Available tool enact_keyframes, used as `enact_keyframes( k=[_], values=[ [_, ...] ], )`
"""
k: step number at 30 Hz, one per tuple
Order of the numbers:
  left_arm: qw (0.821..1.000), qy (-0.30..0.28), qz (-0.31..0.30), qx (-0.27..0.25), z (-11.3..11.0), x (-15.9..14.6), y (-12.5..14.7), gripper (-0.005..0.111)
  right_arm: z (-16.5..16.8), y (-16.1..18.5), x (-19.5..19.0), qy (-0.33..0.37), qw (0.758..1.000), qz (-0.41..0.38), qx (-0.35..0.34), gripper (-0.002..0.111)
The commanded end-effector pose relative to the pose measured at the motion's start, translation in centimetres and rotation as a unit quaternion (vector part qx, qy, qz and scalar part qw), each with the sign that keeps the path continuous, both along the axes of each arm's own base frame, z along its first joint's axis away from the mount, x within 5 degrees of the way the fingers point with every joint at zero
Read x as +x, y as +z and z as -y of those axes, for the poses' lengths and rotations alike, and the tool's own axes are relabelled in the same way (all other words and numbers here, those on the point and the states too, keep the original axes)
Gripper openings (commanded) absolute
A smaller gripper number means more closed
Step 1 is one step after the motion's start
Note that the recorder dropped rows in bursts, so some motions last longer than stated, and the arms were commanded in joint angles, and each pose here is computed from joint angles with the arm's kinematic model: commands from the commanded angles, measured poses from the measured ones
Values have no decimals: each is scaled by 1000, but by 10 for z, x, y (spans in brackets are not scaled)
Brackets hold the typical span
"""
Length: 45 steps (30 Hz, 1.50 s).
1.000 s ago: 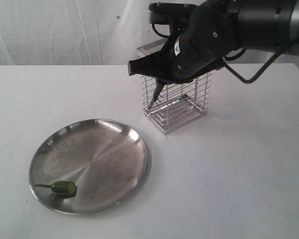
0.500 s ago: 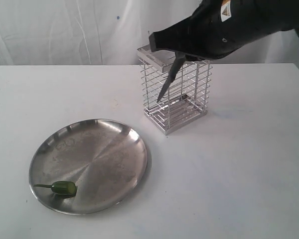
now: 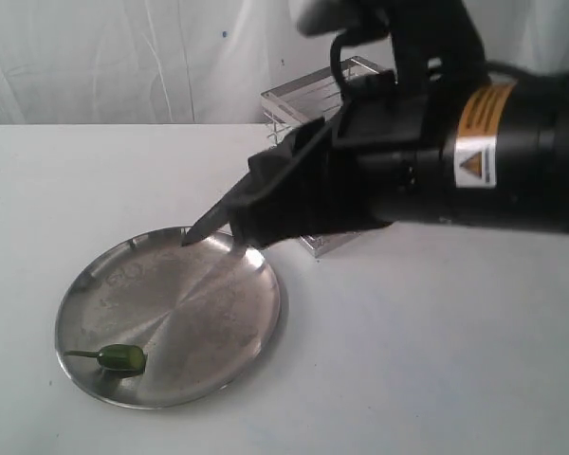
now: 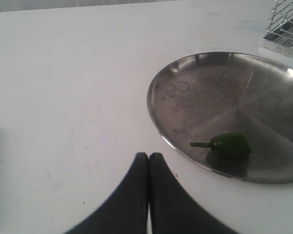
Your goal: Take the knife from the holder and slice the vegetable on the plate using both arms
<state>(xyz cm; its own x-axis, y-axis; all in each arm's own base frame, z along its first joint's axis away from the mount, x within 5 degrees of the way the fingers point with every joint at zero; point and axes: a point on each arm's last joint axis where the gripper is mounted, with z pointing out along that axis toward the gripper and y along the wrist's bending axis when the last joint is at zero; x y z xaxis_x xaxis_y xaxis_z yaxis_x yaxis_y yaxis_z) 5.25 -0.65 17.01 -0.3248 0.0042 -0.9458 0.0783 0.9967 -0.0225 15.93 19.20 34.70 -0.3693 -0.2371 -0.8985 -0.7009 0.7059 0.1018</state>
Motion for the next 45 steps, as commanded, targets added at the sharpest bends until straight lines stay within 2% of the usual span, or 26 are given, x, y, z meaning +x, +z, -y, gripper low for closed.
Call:
enact_keyframes(
  k=[1,6,19,21,23,25,26,28,32,36,40,42,45],
  values=[
    [1000,-1,1,-4,0,0,-1,0,-5,-7,-6,24,998,29,59,0],
    [1000,-1,1,-4,0,0,-1,0,-7,-5,-6,31,995,45,82,0],
    [1000,0,5,-10,0,0,0,0,-7,-3,-6,32,994,49,87,0],
    [996,7,21,-89,3,1,4,0,-7,-3,-6,33,994,50,89,0],
    [984,19,57,-171,4,3,12,0,-7,-3,-6,33,994,51,90,0],
    [957,39,92,-271,3,4,21,0,-8,-2,-6,34,994,53,93,0],
    [948,43,94,-302,3,4,22,0,-8,-2,-6,35,993,55,96,0],
    [938,38,85,-334,5,3,25,0,-8,0,-6,36,992,59,102,0],
    [943,4,43,-331,13,-1,35,0,-10,5,-6,42,989,75,123,0],
    [923,-25,29,-383,20,-6,49,0,-10,6,-6,43,988,79,129,0],
    [939,-110,51,-320,31,-17,75,0,-10,8,-7,44,987,81,133,0],
    [936,-166,75,-300,38,-23,88,0,-10,11,-8,47,984,91,146,0],
    [930,-240,80,-268,48,-21,97,0,-10,19,-8,52,979,106,166,0]
  ],
)
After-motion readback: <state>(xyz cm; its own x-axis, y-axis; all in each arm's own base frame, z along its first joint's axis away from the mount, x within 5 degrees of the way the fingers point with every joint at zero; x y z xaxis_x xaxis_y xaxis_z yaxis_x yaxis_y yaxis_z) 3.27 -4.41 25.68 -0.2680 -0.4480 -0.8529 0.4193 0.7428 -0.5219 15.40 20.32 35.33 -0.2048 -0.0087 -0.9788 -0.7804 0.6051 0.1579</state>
